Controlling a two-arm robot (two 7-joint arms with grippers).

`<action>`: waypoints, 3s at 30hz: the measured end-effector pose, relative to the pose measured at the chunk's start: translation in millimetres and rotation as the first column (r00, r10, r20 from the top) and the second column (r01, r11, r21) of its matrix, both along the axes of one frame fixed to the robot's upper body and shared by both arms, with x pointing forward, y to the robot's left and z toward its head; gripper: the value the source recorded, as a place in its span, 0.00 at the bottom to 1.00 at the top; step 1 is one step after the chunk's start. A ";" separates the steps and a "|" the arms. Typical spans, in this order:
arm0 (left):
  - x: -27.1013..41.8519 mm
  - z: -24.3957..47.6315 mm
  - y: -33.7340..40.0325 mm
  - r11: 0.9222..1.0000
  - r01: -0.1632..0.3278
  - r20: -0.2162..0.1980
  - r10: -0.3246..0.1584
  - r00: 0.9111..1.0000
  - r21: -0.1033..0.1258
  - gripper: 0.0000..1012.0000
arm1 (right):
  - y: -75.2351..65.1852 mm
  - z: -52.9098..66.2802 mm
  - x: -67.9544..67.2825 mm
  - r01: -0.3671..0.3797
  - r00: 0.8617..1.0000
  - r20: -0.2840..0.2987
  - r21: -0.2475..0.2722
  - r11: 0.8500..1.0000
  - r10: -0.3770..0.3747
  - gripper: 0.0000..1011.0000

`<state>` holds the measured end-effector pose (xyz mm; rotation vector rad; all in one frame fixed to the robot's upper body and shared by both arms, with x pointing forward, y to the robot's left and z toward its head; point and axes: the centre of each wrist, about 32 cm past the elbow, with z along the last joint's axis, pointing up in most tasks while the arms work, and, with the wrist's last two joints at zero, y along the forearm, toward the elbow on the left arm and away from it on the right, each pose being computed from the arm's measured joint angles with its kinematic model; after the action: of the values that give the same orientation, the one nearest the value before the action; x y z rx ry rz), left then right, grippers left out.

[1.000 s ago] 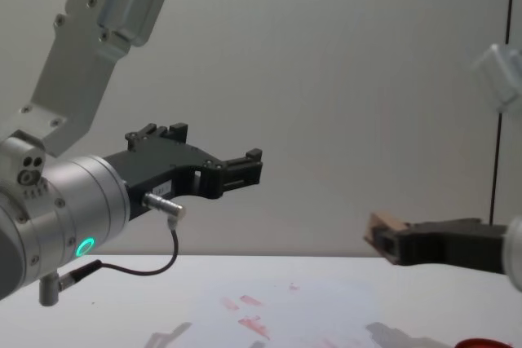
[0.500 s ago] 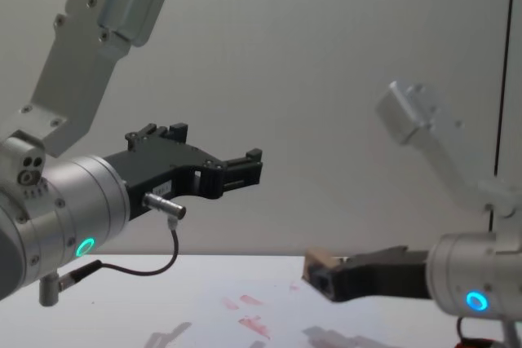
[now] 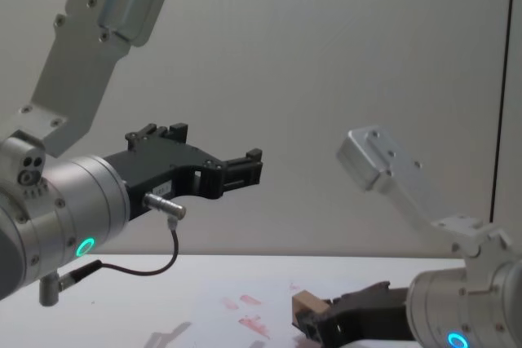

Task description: Use the one hand to pick up the stamp and affix it onto the A4 paper.

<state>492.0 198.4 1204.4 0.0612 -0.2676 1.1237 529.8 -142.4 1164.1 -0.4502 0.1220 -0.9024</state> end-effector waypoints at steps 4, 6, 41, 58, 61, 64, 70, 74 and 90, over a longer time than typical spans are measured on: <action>0.0 0.0 0.0 1.000 0.000 0.000 0.000 1.000 0.000 0.99 | 0.0 -4.3 -1.1 0.000 1.000 -0.009 -0.019 1.000 0.000 0.22; 0.0 0.0 0.0 1.000 0.000 0.000 0.000 1.000 0.000 0.99 | -0.1 -7.0 -2.0 0.001 1.000 -0.015 -0.028 1.000 -0.002 0.22; 0.0 0.0 0.0 1.000 0.000 0.000 0.000 1.000 0.000 0.99 | 0.5 -15.0 -11.6 0.042 0.999 -0.020 0.029 0.999 -0.042 0.22; 0.0 0.0 0.0 1.000 0.000 0.000 0.000 1.000 0.000 0.99 | -18.8 36.9 -21.4 0.093 0.988 0.105 0.206 0.974 -0.116 0.22; 0.0 0.0 0.0 1.000 0.000 0.000 0.000 1.000 0.000 0.99 | -27.9 41.4 -28.3 0.111 0.985 0.108 0.217 0.970 -0.137 0.22; 0.0 0.0 0.0 1.000 0.000 0.000 0.000 1.000 0.000 0.99 | -38.6 42.7 -36.0 0.134 0.982 0.101 0.214 0.967 -0.159 0.22; 0.0 0.0 0.0 1.000 0.000 0.000 0.000 1.000 0.000 0.99 | -61.7 45.3 -51.9 0.181 0.975 0.089 0.195 0.964 -0.202 0.22; 0.0 0.0 0.0 1.000 0.000 0.000 0.000 1.000 0.000 0.99 | -74.0 45.3 -61.2 0.208 0.971 0.083 0.176 0.962 -0.225 0.22; 0.0 0.0 0.0 1.000 0.000 0.000 0.000 1.000 0.000 0.99 | -98.7 44.5 -78.0 0.268 0.959 0.071 0.109 0.957 -0.276 0.22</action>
<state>492.0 198.4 1204.4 0.0612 -0.2676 1.1237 451.8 -241.1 1208.6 -0.3065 0.1522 -1.1798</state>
